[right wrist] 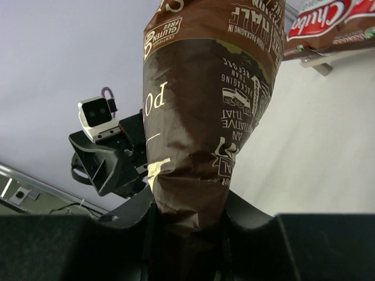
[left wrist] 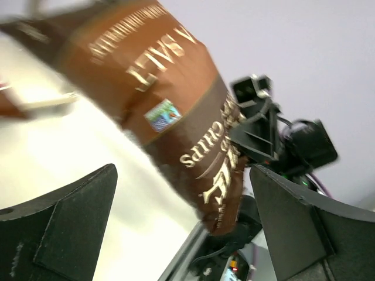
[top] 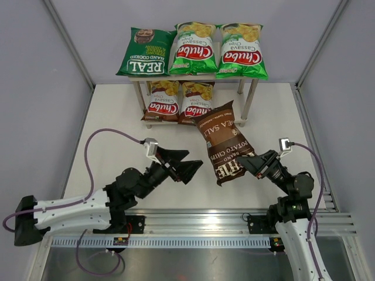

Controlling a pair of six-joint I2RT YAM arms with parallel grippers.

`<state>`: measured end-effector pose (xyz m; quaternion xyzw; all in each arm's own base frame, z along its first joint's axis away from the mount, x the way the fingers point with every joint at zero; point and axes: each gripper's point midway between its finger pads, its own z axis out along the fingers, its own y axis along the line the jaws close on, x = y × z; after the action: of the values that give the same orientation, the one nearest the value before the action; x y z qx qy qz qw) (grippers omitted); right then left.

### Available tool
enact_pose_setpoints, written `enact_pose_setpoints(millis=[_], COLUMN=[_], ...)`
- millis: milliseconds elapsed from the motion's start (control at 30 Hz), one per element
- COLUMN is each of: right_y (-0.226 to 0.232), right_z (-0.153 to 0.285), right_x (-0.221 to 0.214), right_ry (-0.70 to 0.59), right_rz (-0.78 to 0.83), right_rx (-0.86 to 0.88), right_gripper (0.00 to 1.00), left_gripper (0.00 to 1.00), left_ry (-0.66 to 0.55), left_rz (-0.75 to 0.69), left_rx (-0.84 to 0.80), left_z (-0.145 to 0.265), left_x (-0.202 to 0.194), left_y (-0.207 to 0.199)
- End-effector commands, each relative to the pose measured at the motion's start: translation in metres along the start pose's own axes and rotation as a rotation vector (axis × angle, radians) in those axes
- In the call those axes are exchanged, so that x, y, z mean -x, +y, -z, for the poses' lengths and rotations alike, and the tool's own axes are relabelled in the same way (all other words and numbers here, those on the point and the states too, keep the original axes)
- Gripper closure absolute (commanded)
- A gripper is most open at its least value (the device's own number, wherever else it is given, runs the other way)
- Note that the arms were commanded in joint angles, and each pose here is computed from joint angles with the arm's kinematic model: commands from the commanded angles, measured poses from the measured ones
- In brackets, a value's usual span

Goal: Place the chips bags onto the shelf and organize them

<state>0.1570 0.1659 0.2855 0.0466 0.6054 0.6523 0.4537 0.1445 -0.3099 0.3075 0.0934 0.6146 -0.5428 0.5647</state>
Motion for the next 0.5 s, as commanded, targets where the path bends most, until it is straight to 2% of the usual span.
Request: enact_pose_setpoints(millis=[0,67,167,233,300,400,467], right_y=[-0.005,-0.015,-0.025,-0.034,-0.037,-0.051,-0.045], right_z=[0.0,-0.001,-0.008,-0.018,-0.027,-0.051,-0.06], right_x=[0.002,0.003,0.01,0.02,0.029,0.047,0.059], right_ry=[-0.03,-0.052,-0.065,-0.081,-0.087,-0.08,-0.099], right_rz=[0.011,-0.011,-0.016,-0.041,-0.067,-0.086,-0.046], right_rx=[0.014,-0.002,-0.03,-0.04,-0.04,-0.044,0.0], right_gripper=[0.84,0.84,0.85,0.84,0.84,0.85,0.85], left_gripper=[0.01,0.01,0.01,0.01,0.01,0.01,0.01], left_ry=[0.083,0.083,0.157,0.212,0.292,0.366,0.378], left_rz=[-0.055,-0.006,-0.064,-0.109,-0.165,-0.187,-0.183], left_rx=[0.477,0.61,0.772,0.821,0.873,0.928,0.934], left_z=[0.044,0.062,0.084,0.087,0.084,0.081,0.08], left_x=[-0.015,-0.009,-0.002,0.006,-0.003,-0.008,-0.009], left_y=[0.092,0.107,0.123,0.123,0.129,0.138,0.142])
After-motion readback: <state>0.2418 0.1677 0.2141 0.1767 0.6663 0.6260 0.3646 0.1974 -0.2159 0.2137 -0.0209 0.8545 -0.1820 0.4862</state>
